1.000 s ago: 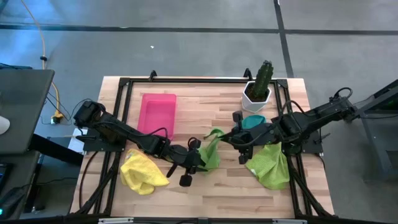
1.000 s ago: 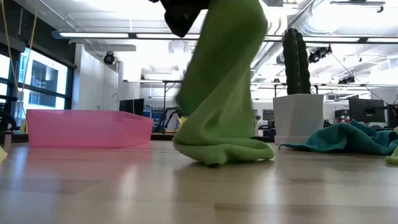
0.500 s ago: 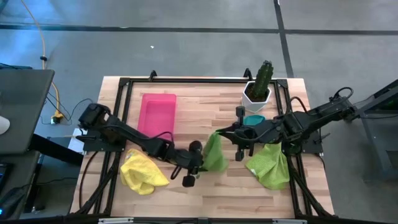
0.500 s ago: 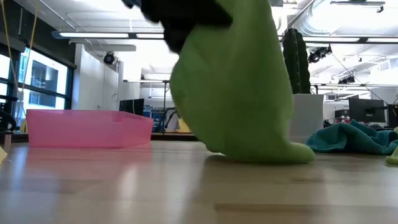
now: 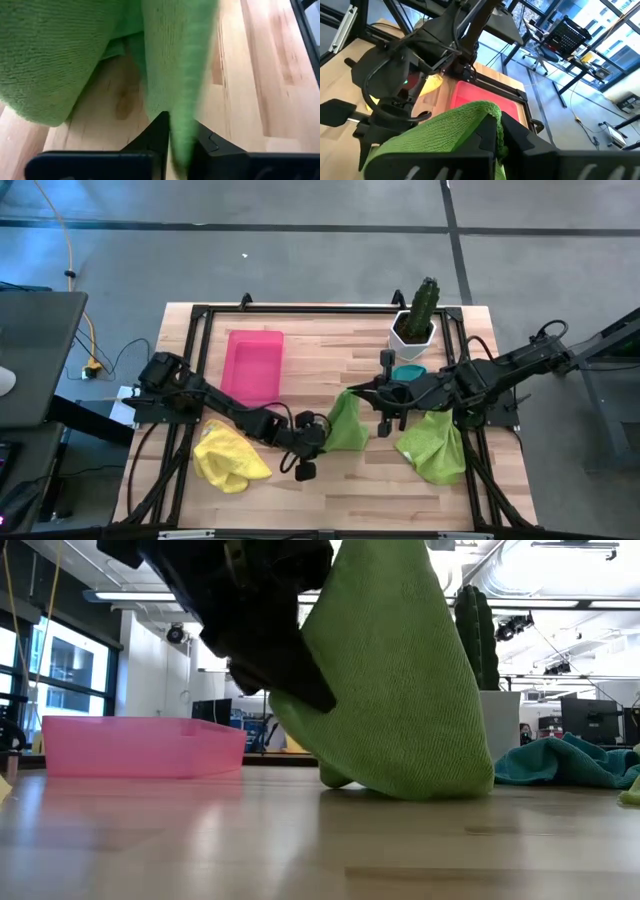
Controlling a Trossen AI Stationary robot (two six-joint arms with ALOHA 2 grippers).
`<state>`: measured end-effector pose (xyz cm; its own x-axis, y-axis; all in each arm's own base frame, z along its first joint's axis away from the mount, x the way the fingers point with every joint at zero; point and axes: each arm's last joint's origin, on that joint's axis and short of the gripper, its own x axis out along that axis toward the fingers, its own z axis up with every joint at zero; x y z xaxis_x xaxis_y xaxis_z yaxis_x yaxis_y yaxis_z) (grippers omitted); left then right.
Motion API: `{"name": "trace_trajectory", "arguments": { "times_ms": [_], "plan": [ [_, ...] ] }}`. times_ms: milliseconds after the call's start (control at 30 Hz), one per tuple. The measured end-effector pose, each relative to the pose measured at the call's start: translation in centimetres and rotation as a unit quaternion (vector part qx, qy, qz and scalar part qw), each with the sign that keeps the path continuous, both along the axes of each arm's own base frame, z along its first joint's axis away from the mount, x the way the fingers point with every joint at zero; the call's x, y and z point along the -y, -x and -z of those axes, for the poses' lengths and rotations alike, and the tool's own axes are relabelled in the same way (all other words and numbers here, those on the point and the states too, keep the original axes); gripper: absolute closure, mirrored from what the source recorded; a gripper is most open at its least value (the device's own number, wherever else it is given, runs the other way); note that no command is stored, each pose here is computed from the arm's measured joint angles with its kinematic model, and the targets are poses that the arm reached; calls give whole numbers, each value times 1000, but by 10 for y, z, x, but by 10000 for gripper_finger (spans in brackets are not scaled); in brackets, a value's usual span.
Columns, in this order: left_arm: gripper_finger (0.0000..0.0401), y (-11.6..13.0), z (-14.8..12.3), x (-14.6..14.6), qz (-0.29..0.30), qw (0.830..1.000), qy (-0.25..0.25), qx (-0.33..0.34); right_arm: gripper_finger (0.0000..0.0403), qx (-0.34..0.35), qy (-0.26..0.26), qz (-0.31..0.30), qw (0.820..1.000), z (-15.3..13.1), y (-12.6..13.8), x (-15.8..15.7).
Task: Roll microfiber towels into tight, uniform cylinder then place into a basket
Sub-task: Roll the green microfiber cloth
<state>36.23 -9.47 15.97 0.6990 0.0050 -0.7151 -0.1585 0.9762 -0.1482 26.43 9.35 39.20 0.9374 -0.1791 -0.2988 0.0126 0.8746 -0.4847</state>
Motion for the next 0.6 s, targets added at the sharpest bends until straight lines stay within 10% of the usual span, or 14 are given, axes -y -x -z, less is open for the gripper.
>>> {"name": "trace_trajectory", "arguments": {
  "times_ms": [600],
  "plan": [
    [400,54,-58,-8,-47,995,-49,-70,403,-136,-119,81,980,30,17,6]
  ]
}}
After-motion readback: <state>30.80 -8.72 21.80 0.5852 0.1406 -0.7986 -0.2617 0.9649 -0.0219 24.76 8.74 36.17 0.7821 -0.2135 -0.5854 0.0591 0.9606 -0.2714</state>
